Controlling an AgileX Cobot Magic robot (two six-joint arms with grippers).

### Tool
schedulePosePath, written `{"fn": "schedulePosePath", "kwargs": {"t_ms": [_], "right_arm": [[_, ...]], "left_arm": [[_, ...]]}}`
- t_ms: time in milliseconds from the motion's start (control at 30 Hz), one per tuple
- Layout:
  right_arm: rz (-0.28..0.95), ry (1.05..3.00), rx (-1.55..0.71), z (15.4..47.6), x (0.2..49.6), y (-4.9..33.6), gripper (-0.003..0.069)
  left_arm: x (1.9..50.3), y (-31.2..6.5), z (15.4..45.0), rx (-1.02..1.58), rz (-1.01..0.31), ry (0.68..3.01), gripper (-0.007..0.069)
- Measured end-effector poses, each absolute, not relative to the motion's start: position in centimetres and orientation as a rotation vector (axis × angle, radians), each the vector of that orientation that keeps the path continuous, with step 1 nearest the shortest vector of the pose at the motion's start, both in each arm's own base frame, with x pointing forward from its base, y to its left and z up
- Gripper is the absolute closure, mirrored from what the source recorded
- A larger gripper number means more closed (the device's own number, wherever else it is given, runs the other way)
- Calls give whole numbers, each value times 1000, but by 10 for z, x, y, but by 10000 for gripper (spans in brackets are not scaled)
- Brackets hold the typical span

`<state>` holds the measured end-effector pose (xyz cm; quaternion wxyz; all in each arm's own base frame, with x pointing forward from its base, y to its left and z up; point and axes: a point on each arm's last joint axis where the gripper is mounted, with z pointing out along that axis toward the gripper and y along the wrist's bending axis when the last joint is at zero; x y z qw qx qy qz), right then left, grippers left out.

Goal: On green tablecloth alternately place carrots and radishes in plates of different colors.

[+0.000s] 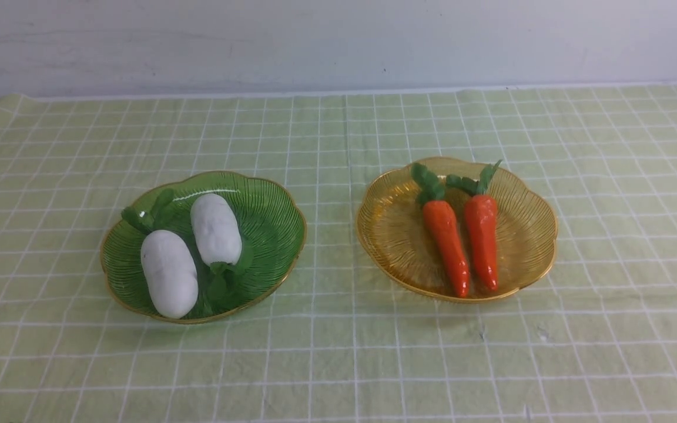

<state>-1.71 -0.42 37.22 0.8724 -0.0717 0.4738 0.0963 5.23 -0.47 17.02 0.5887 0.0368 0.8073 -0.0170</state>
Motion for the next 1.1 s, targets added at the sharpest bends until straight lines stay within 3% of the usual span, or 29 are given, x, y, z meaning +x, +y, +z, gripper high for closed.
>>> {"fn": "schedulePosePath", "kwargs": {"t_ms": [267,467,600,700,967,1100], "right_arm": [[194,995,-153,372,-17,-4,673],[51,1145,-233,354,-6,-3,673],[-85,1297,-256,323,12,-2,673],[-168,1465,-220,281,31,-2,673],[-161,1800,-26,182,53,-8,673],[-115,1784,36,181,54,-8,673]], "left_arm": [[52,-5,170,86,-40,1880,633],[52,-5,170,87,-39,1880,633],[52,-5,170,87,-39,1880,633],[52,-5,170,87,-39,1880,633],[52,-5,170,87,-39,1881,633],[52,-5,170,87,-39,1881,633]]}}
